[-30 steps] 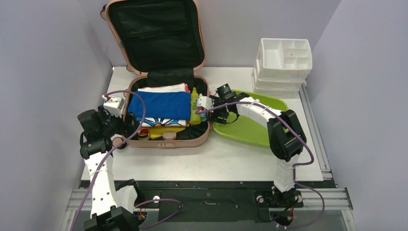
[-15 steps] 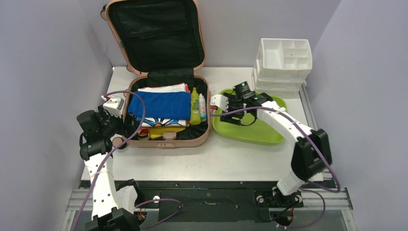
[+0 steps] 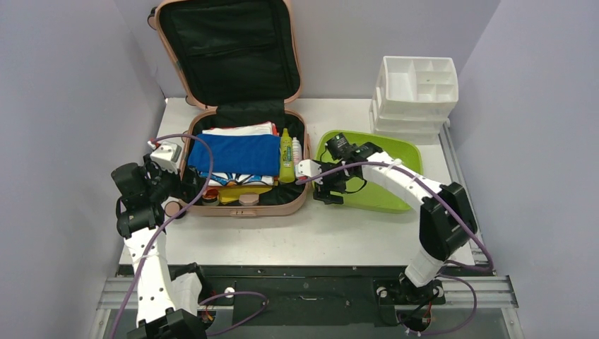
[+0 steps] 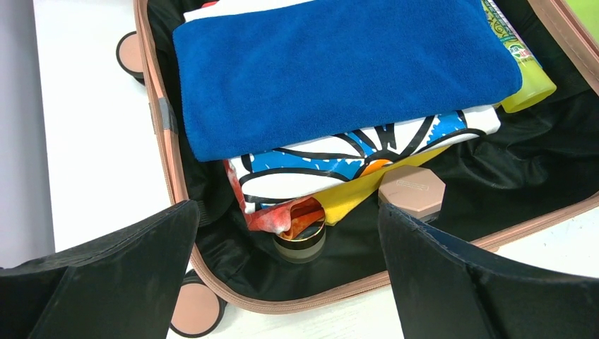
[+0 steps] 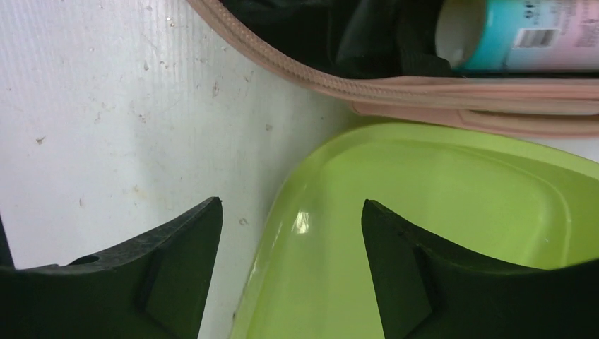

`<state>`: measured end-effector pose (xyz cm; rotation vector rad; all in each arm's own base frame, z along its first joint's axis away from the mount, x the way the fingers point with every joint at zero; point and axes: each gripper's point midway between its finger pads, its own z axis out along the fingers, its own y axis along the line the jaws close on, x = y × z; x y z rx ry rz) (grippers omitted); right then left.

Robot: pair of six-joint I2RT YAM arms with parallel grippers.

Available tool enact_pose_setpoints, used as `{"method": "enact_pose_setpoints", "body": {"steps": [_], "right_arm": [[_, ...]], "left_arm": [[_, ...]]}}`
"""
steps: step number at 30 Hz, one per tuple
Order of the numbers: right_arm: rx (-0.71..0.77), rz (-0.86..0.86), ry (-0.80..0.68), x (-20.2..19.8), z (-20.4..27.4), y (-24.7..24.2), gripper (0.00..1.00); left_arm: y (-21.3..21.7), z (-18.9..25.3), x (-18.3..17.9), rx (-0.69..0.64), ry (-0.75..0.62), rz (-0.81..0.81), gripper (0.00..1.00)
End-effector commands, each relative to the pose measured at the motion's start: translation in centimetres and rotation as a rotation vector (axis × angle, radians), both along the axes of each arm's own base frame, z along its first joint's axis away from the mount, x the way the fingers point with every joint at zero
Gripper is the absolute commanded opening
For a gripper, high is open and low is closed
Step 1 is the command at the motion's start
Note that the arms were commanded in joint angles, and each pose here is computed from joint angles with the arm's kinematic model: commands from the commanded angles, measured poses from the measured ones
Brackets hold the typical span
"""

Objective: Open, take out, and arrange the luggage
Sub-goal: Move the bin to the center of the board.

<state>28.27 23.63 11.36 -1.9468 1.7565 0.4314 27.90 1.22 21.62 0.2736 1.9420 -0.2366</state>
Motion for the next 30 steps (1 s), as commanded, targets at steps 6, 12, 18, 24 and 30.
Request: {"method": "enact_pose_setpoints", "body": {"steps": [6,12,18,24,30], "right_arm": [[-0.030,-0.010,0.030,-0.2,-3.4,1.5,0.56],[-0.091,0.076,0.033,-1.8,-4.2,0.7,0.35],[-0.130,0.139,0.053,-3.0,-5.0,-0.3,0.11],[-0.145,0.160,0.034,-2.9,-5.1,-0.5,0.10],[-0.166,0.098,-0.011,-1.8,-3.6,-1.0,0.45]], "left_arm": [[-0.1,0.8,0.2,-0.008,-0.048,-0.019,0.96],[-0.1,0.8,0.3,-0.013,-0.045,-0.022,0.96],[-0.1,0.7,0.3,-0.018,-0.040,-0.022,0.96],[-0.1,0.6,0.3,-0.022,-0.036,-0.021,0.96],[0.1,0.7,0.4,-0.020,-0.036,-0.014,0.96]]}}
